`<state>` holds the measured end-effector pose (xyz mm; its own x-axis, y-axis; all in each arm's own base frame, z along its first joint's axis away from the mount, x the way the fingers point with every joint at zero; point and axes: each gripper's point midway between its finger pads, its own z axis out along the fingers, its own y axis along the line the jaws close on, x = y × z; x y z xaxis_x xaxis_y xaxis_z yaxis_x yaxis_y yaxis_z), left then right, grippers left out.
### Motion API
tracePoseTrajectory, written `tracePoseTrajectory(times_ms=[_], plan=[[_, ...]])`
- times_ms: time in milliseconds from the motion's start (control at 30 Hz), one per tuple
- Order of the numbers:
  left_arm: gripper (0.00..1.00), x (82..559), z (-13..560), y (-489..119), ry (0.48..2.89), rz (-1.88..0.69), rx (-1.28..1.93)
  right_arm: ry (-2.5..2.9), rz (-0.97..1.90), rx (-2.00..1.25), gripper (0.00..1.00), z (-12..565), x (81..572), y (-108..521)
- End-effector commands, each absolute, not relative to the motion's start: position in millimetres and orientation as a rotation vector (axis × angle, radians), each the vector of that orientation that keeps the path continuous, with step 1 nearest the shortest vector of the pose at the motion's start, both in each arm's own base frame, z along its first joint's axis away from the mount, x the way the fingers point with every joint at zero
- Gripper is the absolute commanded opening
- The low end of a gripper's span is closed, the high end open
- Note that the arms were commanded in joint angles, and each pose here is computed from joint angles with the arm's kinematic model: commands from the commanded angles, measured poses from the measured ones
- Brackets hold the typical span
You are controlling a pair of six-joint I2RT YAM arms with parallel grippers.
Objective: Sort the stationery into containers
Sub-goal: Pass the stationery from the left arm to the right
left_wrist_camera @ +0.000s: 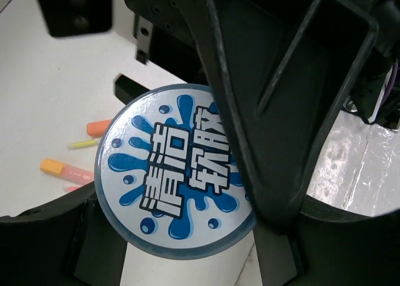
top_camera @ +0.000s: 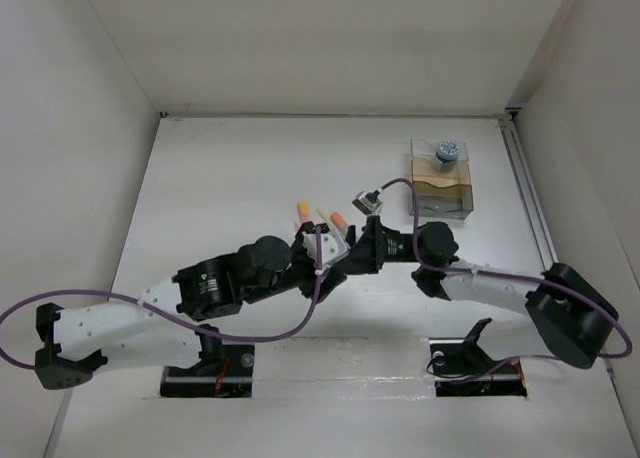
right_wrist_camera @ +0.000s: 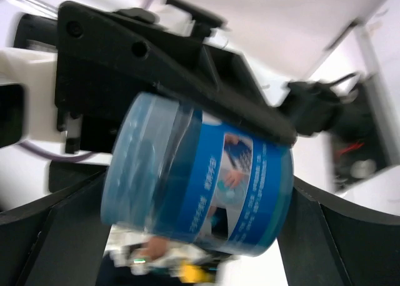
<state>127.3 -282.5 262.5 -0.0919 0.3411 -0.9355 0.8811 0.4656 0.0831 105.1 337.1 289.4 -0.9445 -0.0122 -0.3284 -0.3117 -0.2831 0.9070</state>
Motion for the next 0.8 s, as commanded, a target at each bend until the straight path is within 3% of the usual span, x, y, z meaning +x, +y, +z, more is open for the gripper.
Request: tracePoseTrajectory(times_ms=[0,333,567,767], plan=[[0.00,134.8,301.6,-291.9,1.585,-0.662,1.009,1.592,2.055,-0.679,1.00,300.1,109.9,335.7],[0.00,135.6,282.6,-285.4,1.641,-0.617,1.031,1.946,1.458,-0.369,1.00,250.0,188.1,279.1],[0.00,136.9,275.2,-284.4,1.664,-0.592,1.044,1.984,1.337,-0.378,1.00,245.3,196.9,261.9],[0.00,140.6,253.5,-289.4,1.715,-0.533,1.096,1.918,1.251,-0.453,1.00,282.1,193.0,257.3]])
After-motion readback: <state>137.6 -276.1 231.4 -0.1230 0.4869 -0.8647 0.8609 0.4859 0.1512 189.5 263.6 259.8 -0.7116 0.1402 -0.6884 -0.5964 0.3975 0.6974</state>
